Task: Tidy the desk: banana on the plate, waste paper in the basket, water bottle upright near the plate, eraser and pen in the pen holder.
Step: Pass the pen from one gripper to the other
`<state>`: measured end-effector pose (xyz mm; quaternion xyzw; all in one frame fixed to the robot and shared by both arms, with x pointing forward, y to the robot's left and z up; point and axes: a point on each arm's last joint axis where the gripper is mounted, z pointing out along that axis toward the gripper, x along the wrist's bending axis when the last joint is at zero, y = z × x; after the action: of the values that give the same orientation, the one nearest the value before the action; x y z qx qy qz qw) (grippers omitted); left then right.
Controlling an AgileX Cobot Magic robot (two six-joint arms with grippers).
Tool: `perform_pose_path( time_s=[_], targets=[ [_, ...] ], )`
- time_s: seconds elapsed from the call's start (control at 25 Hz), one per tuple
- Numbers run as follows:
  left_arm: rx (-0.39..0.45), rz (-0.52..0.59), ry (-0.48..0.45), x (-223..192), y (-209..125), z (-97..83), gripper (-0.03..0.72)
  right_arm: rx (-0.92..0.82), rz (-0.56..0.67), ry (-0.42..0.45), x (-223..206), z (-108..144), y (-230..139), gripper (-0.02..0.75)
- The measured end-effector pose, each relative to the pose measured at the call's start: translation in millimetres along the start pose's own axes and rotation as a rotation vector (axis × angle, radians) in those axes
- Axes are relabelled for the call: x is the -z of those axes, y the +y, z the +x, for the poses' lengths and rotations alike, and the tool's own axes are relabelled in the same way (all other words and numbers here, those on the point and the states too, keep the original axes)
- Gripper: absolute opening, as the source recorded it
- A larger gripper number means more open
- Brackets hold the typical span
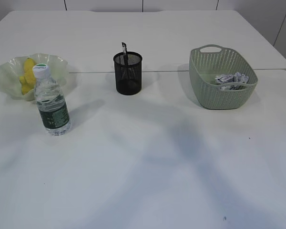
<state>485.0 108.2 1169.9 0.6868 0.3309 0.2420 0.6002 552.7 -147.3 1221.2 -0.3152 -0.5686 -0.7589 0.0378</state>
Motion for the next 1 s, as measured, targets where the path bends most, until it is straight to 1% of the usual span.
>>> perform_pose_path(
  time_s=[0.16,0.32,0.52,0.72,0.88,1.0],
  targets=[
    [0.016,-0.005,0.002,0,0,0.1,0.279,0.019,0.002,-0.028,0,-2,0,0.088],
    [0.021,-0.01,0.006,0,1,0.5,0.285,0.064,0.026,-0.076,0,-7,-2,0.088],
    [0.025,-0.012,0.007,0,1,0.6,0.286,0.105,0.039,-0.098,0,-9,-3,0.088],
    [0.024,-0.014,0.009,0,1,0.8,0.286,0.165,0.058,-0.159,1,-15,-4,0.087],
    [0.024,-0.018,0.013,0,2,1.2,0.286,0.224,0.08,-0.192,-2,-26,-9,0.087],
    [0.021,-0.025,0.021,0,2,1.9,0.286,0.315,0.1,-0.227,-4,-38,-13,0.087]
  ],
)
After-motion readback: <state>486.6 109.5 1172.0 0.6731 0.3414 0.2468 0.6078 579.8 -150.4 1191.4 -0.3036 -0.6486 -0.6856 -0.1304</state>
